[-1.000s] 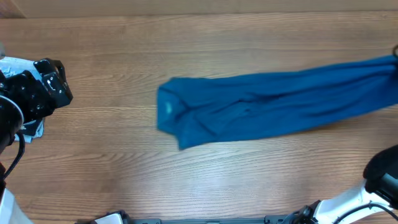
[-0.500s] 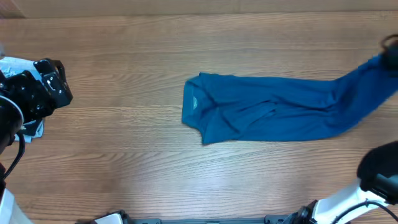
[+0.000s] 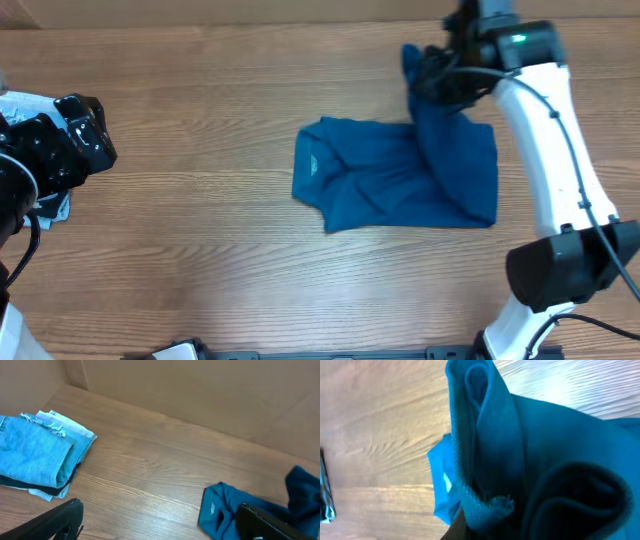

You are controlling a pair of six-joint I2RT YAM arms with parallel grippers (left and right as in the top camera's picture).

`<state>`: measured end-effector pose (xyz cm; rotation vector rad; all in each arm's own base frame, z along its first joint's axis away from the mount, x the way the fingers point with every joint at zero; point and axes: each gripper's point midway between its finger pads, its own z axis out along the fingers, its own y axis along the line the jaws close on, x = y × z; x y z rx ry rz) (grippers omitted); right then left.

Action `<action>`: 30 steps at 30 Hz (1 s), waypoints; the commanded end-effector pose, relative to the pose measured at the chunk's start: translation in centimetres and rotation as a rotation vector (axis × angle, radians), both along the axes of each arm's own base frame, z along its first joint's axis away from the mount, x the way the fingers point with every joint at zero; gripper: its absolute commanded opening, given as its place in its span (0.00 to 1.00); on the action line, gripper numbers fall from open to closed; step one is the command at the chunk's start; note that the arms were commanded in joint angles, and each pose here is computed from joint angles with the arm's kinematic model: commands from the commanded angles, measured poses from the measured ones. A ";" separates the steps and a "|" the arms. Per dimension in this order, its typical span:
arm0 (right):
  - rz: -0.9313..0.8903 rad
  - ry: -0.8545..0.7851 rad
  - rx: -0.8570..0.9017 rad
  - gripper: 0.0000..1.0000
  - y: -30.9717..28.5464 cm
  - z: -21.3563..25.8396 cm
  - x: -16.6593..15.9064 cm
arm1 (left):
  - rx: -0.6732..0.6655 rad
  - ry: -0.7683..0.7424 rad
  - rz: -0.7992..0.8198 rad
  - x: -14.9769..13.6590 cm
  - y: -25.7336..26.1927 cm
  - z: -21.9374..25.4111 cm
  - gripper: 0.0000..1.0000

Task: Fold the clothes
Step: 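Fold the lifted right end leftward over the strip with the right gripper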

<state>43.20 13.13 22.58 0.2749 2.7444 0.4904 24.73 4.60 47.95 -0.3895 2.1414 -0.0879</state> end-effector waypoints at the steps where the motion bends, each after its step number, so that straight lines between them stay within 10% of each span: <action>1: 0.000 0.012 -0.022 0.04 2.5 -0.4 -1.1 | 0.001 -0.003 0.002 0.0 -0.1 0.1 1.00; 18: 0.218 0.167 -0.019 0.04 12.4 -7.6 -7.2 | 0.001 -0.003 0.002 0.0 -0.1 0.1 1.00; 21: 0.244 0.154 -0.016 0.58 13.5 -7.5 -7.6 | 0.001 -0.003 0.002 0.0 -0.1 0.1 1.00; 30: 0.319 0.076 -0.018 0.59 14.1 -6.7 -6.8 | 0.001 -0.003 0.002 0.0 -0.1 0.1 1.00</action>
